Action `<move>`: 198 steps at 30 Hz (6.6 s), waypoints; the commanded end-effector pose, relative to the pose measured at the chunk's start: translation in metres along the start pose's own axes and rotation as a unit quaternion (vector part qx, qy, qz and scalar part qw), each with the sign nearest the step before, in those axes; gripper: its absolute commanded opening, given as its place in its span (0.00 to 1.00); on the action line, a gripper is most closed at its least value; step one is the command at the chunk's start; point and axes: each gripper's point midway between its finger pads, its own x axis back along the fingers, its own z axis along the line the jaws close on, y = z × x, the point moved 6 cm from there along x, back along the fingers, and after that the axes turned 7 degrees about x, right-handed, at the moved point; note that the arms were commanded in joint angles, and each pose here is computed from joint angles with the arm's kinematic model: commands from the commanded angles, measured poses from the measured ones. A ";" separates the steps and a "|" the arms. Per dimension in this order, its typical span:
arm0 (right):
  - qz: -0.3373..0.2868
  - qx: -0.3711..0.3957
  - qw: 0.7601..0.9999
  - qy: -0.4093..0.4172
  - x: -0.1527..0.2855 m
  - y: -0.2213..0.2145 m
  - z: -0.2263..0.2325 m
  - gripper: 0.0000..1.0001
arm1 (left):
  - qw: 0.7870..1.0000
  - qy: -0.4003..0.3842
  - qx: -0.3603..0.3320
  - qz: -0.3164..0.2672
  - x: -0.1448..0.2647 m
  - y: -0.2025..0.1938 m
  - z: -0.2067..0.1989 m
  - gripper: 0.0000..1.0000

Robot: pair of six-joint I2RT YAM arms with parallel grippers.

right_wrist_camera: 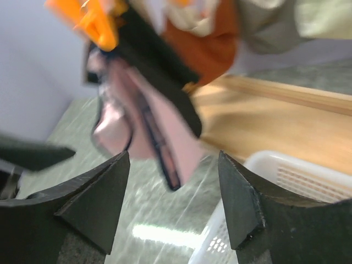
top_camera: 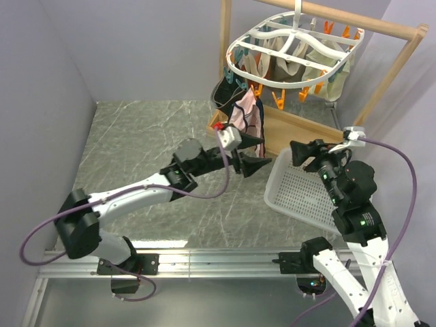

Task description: Clip the underwear to the hanger

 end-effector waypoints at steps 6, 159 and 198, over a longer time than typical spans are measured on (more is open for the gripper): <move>-0.071 -0.041 0.992 -0.095 -0.011 0.053 -0.021 0.69 | 0.985 0.067 -0.016 -0.156 -0.074 0.047 0.013 0.64; -0.057 0.127 0.976 0.170 -0.098 0.102 -0.010 0.00 | 0.729 -0.220 -0.553 0.340 -0.052 -0.062 0.139 0.50; -0.060 0.125 0.976 0.170 -0.101 0.100 -0.011 0.00 | 0.755 -0.204 -0.489 0.386 -0.066 -0.062 0.141 0.00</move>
